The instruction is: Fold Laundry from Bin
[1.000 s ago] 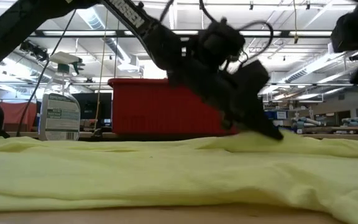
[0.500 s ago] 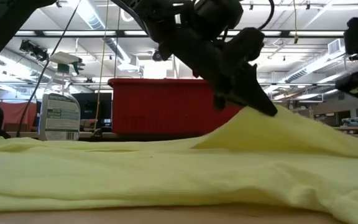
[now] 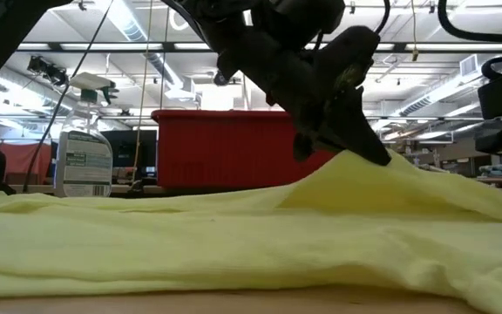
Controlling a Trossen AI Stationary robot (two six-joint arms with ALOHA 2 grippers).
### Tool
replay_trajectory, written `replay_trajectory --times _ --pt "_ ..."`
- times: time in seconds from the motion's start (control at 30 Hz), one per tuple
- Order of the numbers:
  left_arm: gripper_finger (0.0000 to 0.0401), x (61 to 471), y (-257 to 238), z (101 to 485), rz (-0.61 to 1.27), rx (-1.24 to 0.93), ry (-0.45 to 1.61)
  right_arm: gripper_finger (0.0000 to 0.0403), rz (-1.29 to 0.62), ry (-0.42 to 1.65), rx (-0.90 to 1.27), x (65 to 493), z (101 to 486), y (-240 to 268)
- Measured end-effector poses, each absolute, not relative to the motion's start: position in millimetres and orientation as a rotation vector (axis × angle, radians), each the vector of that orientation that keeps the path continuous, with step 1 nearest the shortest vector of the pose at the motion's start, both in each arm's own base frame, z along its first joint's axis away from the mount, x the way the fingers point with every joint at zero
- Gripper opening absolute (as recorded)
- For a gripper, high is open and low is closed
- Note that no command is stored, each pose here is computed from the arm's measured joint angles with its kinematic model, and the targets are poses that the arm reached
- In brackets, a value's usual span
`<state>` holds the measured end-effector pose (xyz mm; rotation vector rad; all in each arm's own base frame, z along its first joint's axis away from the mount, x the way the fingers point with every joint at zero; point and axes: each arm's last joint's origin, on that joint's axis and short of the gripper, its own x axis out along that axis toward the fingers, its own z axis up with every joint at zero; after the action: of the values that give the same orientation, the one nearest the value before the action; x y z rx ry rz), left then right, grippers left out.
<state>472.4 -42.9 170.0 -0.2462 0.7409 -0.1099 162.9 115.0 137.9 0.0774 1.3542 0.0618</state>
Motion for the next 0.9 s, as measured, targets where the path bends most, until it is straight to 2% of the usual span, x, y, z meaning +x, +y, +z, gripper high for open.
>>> replay_trajectory --times 0.1,0.37,0.63,0.9 --pt "0.0006 471.4 -42.5 168.6 -0.099 -0.247 0.758 0.0013 0.112 1.340 0.123 164.5 151.1 117.7" --pt "0.0006 472.2 -36.5 169.0 -0.078 -0.264 0.751 0.0005 0.213 1.299 0.333 162.4 187.5 109.0" --pt "0.0006 472.3 -23.2 167.7 -0.019 -0.261 0.757 0.0017 0.046 1.289 0.423 152.8 202.5 72.5" --pt "0.0006 472.4 -8.3 167.4 0.022 -0.282 0.758 0.0057 -0.021 1.250 0.432 155.9 200.9 66.4"
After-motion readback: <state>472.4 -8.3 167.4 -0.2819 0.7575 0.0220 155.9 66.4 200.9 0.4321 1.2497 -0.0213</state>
